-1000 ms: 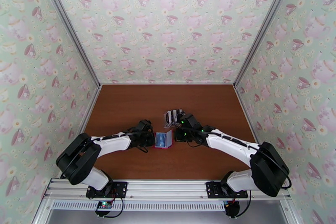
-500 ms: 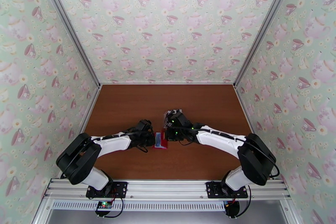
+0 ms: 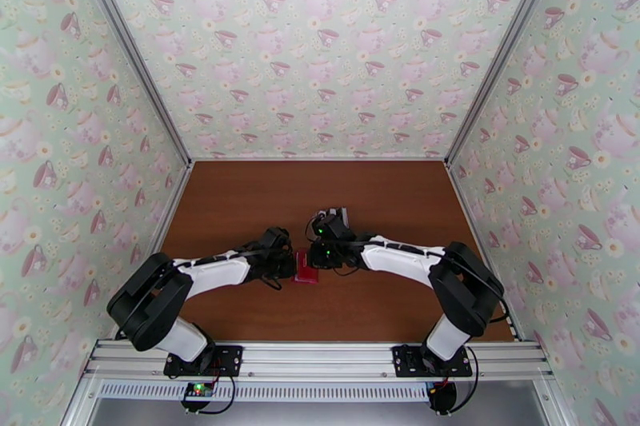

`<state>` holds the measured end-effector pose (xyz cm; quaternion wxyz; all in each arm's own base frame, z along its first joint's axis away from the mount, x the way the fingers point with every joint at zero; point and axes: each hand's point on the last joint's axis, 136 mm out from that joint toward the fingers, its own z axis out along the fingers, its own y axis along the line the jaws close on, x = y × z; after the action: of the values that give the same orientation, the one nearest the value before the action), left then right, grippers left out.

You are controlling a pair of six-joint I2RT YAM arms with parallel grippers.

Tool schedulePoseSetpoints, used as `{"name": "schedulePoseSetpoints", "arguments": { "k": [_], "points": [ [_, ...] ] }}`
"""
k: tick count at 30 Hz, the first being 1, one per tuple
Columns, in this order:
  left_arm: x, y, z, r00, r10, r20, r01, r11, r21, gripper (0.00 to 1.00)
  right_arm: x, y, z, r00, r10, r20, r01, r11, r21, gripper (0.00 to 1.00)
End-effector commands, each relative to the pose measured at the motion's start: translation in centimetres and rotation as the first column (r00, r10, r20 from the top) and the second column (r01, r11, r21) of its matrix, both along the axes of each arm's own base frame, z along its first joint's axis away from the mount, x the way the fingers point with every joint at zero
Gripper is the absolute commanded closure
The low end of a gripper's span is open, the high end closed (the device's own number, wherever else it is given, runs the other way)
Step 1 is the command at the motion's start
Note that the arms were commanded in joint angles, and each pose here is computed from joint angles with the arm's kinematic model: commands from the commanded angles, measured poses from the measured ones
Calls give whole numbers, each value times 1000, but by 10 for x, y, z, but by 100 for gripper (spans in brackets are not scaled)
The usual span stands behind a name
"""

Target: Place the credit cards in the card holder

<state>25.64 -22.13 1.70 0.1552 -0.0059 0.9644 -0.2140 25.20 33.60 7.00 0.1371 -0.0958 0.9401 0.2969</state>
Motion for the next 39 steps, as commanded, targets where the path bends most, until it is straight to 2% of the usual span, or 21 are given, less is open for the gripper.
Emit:
{"name": "schedulePoseSetpoints", "arguments": {
  "k": [1, 11, 30, 39],
  "points": [
    [-9, 22, -1, 1000, 0, -31, 3, 995, 104, 81, 2, 12, 4, 1000, 5, -8, -5, 999, 33, 86],
    [-4, 38, 12, 1000, 26, -3, -25, 992, 127, 66, 2, 15, -5, 1000, 9, -27, -8, 999, 37, 85],
    [-1, 65, 17, 995, 99, -8, -98, 992, 80, 65, 4, 29, -24, 998, 22, -62, -20, 999, 37, 79],
    [0, 70, 20, 992, 123, -8, -123, 991, 56, 51, 1, 31, -39, 996, 30, -90, -28, 999, 27, 58]
  ]
}}
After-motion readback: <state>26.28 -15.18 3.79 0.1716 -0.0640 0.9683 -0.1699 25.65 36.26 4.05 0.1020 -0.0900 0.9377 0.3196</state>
